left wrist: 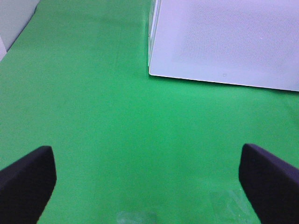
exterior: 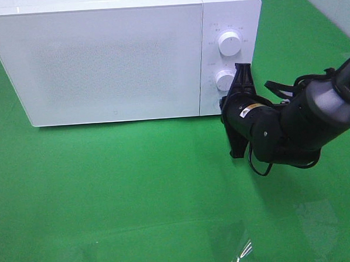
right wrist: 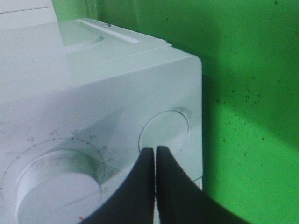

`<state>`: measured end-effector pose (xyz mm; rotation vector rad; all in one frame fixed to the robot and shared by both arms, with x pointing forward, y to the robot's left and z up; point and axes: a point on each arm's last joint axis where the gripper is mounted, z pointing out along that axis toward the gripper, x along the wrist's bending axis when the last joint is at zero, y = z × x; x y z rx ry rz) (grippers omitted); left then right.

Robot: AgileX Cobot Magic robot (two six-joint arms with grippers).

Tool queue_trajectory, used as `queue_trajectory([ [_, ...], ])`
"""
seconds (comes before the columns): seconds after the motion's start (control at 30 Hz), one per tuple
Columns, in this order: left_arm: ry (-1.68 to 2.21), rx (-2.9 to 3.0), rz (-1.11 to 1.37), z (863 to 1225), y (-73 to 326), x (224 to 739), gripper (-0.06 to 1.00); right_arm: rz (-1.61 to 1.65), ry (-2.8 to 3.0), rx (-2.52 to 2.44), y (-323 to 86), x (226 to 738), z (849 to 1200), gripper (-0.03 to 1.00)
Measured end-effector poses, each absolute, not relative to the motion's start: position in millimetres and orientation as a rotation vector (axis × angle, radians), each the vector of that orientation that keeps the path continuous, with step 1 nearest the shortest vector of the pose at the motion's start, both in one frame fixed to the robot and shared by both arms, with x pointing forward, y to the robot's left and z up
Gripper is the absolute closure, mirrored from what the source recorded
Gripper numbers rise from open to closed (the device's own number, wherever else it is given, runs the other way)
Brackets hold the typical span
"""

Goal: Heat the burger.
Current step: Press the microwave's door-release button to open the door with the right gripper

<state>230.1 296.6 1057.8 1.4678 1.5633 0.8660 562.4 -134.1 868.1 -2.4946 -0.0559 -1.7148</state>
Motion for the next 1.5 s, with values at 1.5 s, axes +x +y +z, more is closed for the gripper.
queue_trajectory([
  [1.5, 1.564, 1.468, 0.867, 1057.8, 296.7, 230.1, -0.04, -1.793, 0.035, -2.427, -132.7, 579.9, 854.7, 0.96],
])
